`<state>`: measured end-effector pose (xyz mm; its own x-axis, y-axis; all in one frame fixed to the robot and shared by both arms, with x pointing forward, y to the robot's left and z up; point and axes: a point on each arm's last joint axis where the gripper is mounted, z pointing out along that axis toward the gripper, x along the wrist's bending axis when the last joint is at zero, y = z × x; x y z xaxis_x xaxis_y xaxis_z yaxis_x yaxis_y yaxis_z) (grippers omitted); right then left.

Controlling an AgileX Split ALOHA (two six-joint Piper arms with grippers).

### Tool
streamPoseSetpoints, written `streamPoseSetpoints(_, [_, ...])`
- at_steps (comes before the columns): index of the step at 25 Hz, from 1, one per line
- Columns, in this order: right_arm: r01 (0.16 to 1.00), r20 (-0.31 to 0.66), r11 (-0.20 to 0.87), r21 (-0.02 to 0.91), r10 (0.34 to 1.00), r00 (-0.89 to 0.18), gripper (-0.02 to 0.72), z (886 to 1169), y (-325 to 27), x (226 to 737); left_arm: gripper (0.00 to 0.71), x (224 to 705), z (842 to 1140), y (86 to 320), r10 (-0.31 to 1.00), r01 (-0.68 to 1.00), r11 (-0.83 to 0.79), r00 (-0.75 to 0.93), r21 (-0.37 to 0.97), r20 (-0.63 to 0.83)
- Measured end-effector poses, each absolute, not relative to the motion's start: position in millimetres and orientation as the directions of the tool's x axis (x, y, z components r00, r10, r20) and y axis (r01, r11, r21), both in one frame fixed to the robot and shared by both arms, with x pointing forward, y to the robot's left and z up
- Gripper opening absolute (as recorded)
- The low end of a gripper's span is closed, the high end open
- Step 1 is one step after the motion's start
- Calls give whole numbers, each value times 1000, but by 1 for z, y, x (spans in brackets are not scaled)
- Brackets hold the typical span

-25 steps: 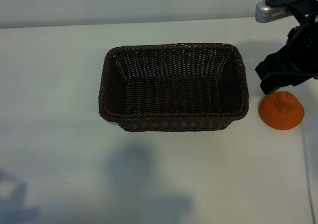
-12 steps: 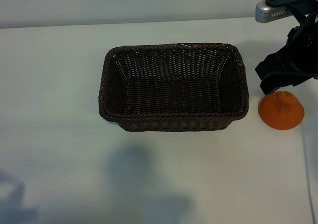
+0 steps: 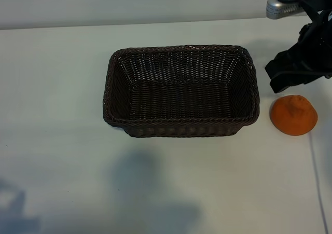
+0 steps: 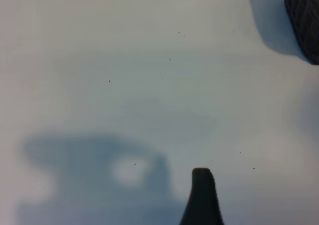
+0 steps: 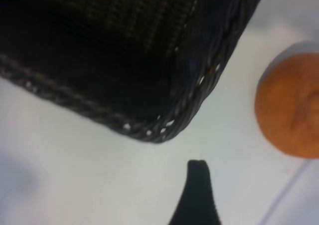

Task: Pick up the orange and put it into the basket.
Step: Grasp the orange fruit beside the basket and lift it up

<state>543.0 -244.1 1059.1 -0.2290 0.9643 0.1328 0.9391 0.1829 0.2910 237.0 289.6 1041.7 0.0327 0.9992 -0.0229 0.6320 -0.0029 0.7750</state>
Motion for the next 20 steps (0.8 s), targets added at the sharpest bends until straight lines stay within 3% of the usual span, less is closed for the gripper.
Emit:
streamPoseSetpoints(12, [944,4,92,317,995,-98,559,1057,-258,550,565,225,1041,289,995,571,-47,99,820,-12])
streamPoseSetpoints(20, [970,0,69,233,998,-71,559,1022,-257,567,565,224,1041,290,981,564,-100,192,820,-12])
